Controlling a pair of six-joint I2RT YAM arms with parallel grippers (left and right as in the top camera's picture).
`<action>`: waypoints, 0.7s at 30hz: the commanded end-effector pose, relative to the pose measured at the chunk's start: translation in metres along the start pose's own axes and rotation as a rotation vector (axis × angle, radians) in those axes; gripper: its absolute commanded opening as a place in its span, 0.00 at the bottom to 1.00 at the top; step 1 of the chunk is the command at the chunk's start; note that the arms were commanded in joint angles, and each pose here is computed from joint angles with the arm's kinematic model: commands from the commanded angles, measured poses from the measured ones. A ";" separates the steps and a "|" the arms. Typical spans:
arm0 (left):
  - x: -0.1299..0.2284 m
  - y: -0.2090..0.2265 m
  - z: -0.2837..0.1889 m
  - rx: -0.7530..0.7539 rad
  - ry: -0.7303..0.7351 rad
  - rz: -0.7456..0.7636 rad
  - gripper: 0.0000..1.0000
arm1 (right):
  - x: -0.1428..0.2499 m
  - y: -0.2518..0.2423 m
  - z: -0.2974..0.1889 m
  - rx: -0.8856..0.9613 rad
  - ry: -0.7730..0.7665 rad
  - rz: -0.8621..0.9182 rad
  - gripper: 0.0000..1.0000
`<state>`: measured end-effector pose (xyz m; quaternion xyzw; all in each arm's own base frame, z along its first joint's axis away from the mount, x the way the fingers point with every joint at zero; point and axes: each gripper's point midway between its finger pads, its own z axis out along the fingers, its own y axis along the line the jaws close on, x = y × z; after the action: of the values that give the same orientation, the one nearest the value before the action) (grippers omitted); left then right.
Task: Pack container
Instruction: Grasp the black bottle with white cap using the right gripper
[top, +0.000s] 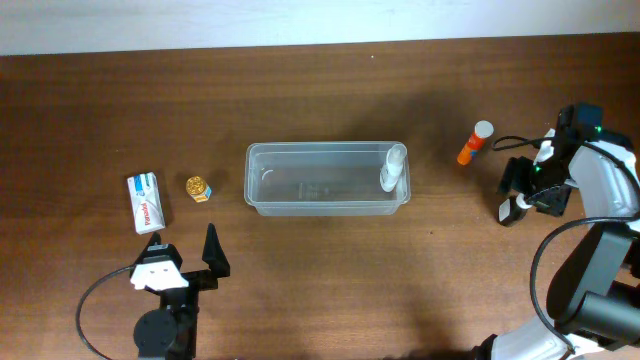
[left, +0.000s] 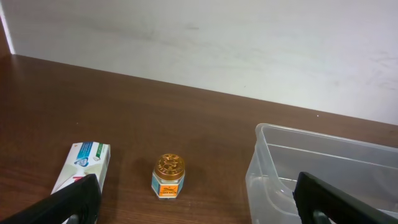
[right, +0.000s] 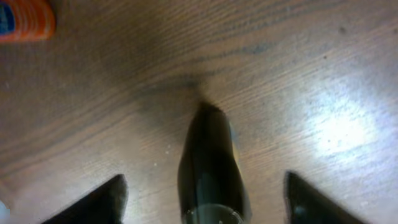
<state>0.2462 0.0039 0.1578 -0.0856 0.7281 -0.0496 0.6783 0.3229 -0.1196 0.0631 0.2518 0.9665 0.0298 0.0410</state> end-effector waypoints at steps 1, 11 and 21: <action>0.000 0.000 0.000 0.002 -0.002 0.019 0.99 | 0.001 -0.002 0.003 0.003 0.008 -0.006 0.55; 0.000 0.000 0.000 0.002 -0.002 0.019 0.99 | 0.008 0.002 0.003 -0.020 0.036 -0.003 0.25; 0.000 0.000 0.000 0.002 -0.002 0.019 0.99 | 0.018 0.007 -0.005 -0.048 0.088 0.010 0.22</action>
<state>0.2462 0.0039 0.1578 -0.0858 0.7281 -0.0497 0.6783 0.3068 -0.1060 0.0631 0.2466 0.9676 0.0539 0.0032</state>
